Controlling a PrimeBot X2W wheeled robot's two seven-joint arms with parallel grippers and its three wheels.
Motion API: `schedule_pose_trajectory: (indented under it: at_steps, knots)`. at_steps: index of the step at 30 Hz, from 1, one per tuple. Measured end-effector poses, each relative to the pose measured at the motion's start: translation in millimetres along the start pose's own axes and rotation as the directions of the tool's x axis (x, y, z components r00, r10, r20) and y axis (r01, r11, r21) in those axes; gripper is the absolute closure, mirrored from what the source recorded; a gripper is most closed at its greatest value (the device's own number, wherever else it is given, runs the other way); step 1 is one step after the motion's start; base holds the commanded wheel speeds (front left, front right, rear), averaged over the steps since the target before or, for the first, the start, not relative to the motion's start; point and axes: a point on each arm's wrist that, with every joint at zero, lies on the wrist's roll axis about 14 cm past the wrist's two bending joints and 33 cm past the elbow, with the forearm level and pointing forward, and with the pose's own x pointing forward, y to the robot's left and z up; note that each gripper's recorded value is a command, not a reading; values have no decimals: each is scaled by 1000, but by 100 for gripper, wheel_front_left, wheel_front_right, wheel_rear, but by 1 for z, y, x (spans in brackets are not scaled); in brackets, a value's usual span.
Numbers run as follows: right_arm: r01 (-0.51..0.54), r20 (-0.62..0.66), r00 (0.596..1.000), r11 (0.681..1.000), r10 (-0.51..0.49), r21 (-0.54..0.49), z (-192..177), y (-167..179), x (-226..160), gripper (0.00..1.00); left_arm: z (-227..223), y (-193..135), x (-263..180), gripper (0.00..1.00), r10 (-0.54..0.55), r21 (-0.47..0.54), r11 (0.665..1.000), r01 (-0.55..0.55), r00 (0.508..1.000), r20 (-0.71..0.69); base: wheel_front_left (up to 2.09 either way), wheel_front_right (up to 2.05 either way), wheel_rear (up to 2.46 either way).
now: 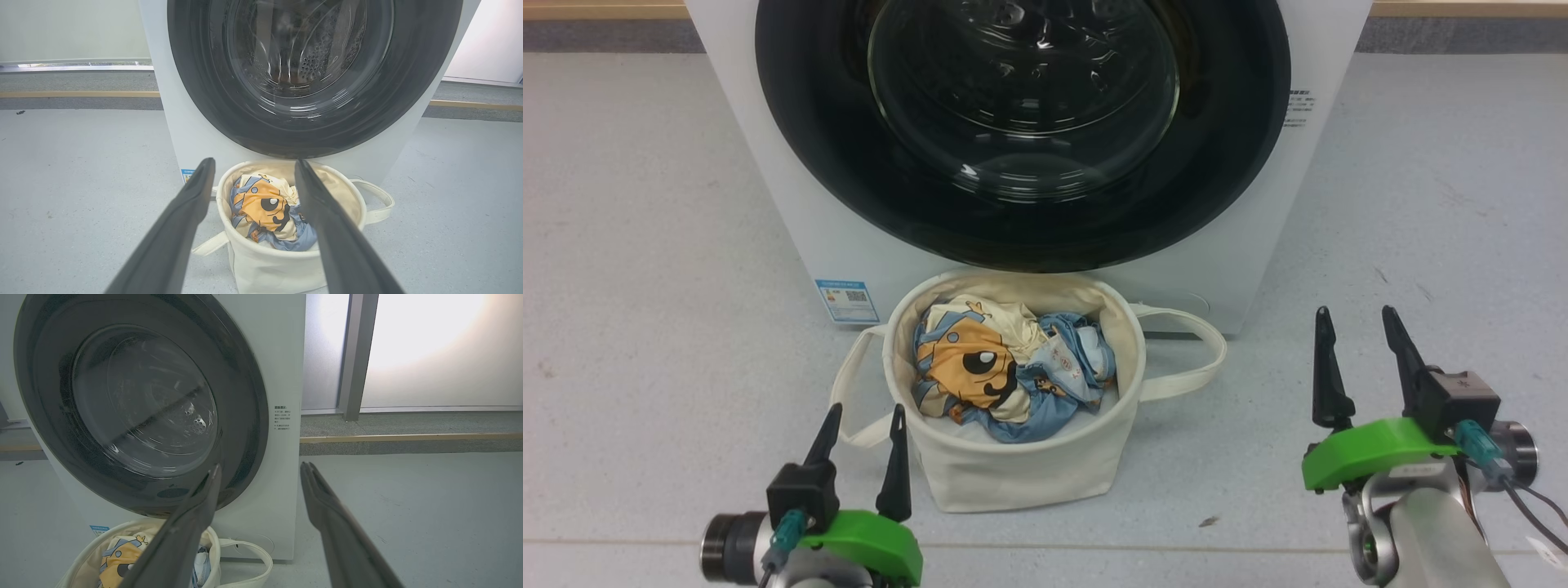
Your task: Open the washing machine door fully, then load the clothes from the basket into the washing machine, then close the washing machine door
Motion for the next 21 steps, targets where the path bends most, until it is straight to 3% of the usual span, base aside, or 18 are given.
schedule_pose_trajectory:
  at_steps: [21]
  knots:
    - [-3, 3, 1000, 1000, 3, 1, 1, 1, 1, 0, 0, 2, -1, 0, 10, -30, 999, -10, 1000, -4, 0, 0, 0]
